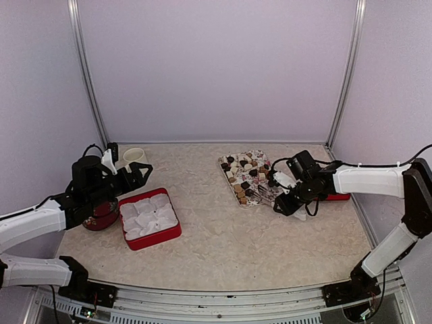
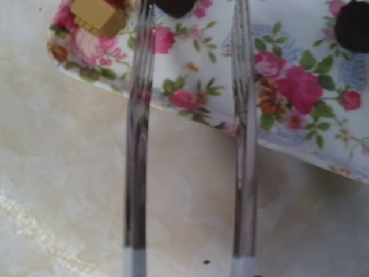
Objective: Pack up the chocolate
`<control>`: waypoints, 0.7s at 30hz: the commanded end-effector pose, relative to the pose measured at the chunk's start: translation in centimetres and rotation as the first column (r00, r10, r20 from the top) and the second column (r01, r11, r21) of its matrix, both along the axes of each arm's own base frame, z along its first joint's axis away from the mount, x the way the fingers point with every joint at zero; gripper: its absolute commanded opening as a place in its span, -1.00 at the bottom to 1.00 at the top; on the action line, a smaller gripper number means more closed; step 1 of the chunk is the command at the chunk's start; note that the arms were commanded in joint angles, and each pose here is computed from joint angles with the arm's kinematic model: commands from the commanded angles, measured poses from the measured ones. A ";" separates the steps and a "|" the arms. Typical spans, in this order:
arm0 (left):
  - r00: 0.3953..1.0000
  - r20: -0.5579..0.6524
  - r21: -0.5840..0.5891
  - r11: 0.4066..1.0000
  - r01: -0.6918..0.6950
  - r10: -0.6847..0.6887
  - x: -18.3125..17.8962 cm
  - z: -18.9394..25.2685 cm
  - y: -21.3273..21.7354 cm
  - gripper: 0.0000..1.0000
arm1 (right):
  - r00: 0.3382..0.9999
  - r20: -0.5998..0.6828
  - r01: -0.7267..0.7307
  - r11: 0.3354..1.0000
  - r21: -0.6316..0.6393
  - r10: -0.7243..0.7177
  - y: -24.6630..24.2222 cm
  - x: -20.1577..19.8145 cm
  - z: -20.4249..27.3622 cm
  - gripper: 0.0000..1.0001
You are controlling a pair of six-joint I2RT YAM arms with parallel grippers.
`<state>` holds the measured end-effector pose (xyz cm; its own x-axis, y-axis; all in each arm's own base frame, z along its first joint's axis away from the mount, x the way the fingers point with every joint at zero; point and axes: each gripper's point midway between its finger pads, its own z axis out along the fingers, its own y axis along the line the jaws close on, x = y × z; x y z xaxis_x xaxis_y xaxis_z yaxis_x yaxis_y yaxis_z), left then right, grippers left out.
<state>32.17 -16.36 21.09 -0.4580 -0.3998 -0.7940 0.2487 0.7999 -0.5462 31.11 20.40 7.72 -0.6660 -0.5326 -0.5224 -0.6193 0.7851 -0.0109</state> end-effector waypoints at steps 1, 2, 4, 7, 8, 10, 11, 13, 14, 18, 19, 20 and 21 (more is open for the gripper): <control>1.000 0.020 -0.023 1.000 0.007 -0.006 0.1 0.4 0.0 0.97 | 0.999 0.036 -0.028 0.998 0.052 0.026 1.2 1.3 1.1 -0.16; 1.000 0.024 -0.023 1.000 0.008 -0.007 0.1 0.6 0.0 0.98 | 0.999 0.035 -0.034 0.998 0.055 0.033 1.3 1.3 1.1 -0.15; 1.000 0.022 -0.022 1.000 0.005 -0.005 0.2 0.5 0.1 0.98 | 0.999 0.033 -0.041 0.997 0.059 0.040 1.5 1.4 1.0 -0.15; 1.000 0.023 -0.024 1.000 0.006 -0.006 0.3 0.6 0.1 0.98 | 0.999 0.032 -0.041 0.998 0.047 0.040 1.6 1.9 0.8 -0.15; 1.000 0.022 -0.023 1.000 0.006 -0.005 0.3 0.5 0.1 0.98 | 0.999 0.036 -0.039 0.998 0.046 0.038 1.7 2.1 0.9 -0.16; 1.000 0.019 -0.024 1.000 0.007 -0.006 0.3 0.4 0.1 0.98 | 0.999 0.035 -0.039 0.998 0.046 0.037 1.7 2.4 0.9 -0.17; 1.000 0.018 -0.023 1.000 0.006 -0.005 0.3 0.4 0.1 0.98 | 0.999 0.033 -0.039 0.998 0.045 0.037 1.7 2.4 0.8 -0.17; 1.000 0.017 -0.020 1.000 0.004 -0.004 0.2 0.2 0.2 0.98 | 0.999 0.031 -0.037 0.998 0.043 0.035 1.7 2.6 0.6 -0.18; 1.000 0.016 -0.020 1.000 0.003 -0.003 0.3 0.2 0.3 0.98 | 0.999 0.029 -0.037 0.998 0.042 0.036 1.7 2.7 0.5 -0.19; 1.000 0.015 -0.018 1.000 0.000 0.000 0.3 0.1 0.4 0.98 | 0.999 0.022 -0.037 0.998 0.041 0.037 1.5 3.1 0.2 -0.21; 1.000 0.016 -0.018 1.000 0.000 0.000 0.3 0.1 0.4 0.98 | 0.999 0.020 -0.038 0.998 0.041 0.037 1.5 3.2 0.1 -0.21; 1.000 0.017 -0.019 1.000 0.000 0.000 0.3 0.2 0.4 0.98 | 0.999 0.017 -0.038 0.998 0.042 0.038 1.5 3.2 0.0 -0.22; 1.000 0.016 -0.020 1.000 -0.001 0.002 0.3 0.1 0.4 0.98 | 0.999 0.018 -0.039 0.998 0.043 0.038 1.5 3.3 0.1 -0.22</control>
<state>32.35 -16.13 21.29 -0.4539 -0.4083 -0.7920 0.2541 0.7926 -0.5542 32.96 21.51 6.78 -0.6561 -0.5480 -0.5189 -0.6465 0.7628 0.0118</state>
